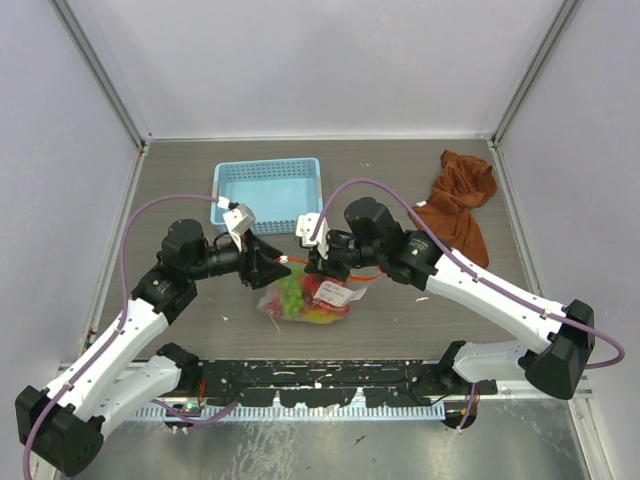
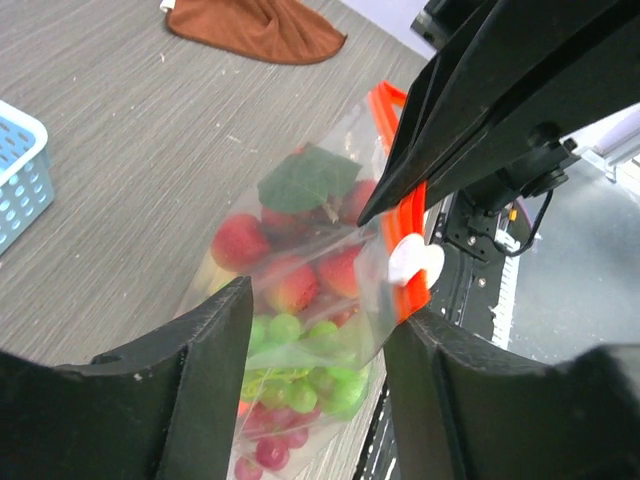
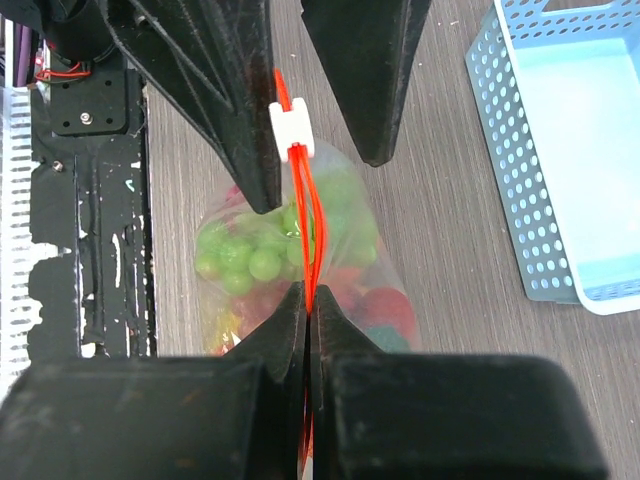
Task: Place the food in the zip-top bag and seal the zipper
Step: Zip the zipper food storage bag at the center of the board.
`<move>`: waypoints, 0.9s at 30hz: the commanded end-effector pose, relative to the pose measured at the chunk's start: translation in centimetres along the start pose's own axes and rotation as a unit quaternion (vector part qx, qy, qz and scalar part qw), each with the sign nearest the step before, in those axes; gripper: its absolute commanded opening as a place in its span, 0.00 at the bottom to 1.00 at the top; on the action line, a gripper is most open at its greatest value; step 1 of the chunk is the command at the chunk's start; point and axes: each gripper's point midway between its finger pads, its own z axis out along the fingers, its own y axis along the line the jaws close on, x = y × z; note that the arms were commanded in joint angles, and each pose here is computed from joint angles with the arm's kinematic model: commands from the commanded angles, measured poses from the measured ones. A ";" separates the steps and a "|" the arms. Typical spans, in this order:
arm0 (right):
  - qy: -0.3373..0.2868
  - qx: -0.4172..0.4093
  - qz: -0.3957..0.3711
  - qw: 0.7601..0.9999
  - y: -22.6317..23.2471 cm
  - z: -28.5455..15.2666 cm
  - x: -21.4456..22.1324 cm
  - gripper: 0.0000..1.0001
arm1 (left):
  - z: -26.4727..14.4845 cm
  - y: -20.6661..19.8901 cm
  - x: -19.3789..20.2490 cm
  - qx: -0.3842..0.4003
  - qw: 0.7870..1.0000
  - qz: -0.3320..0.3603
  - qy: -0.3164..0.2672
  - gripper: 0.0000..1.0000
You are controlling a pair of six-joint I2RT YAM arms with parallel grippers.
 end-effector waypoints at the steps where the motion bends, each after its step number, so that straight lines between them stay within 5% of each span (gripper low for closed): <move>1: -0.058 0.020 -0.018 0.998 -0.5 -1.3 -3.3 0.01 | 0.4 -1.2 -3.3 0.036 0.997 0.040 -0.055 0.51; 4: -0.057 0.019 -0.014 0.998 -0.5 -1.2 -3.2 0.00 | 0.6 -1.3 -3.1 0.044 0.997 0.037 -0.052 0.42; 11: -0.064 0.026 -0.016 0.997 -0.8 -1.3 -3.6 0.07 | 0.6 -1.9 -2.7 0.065 0.996 0.040 -0.041 0.00; 18: -0.090 0.016 -0.028 0.995 -1.0 -0.9 -5.6 0.38 | 0.1 -2.3 -3.1 0.068 0.995 0.056 -0.043 0.00; 27: -0.123 -0.007 -0.038 0.992 -1.1 -0.2 -8.2 0.41 | 0.0 -2.3 -3.0 0.063 0.996 0.058 -0.035 0.00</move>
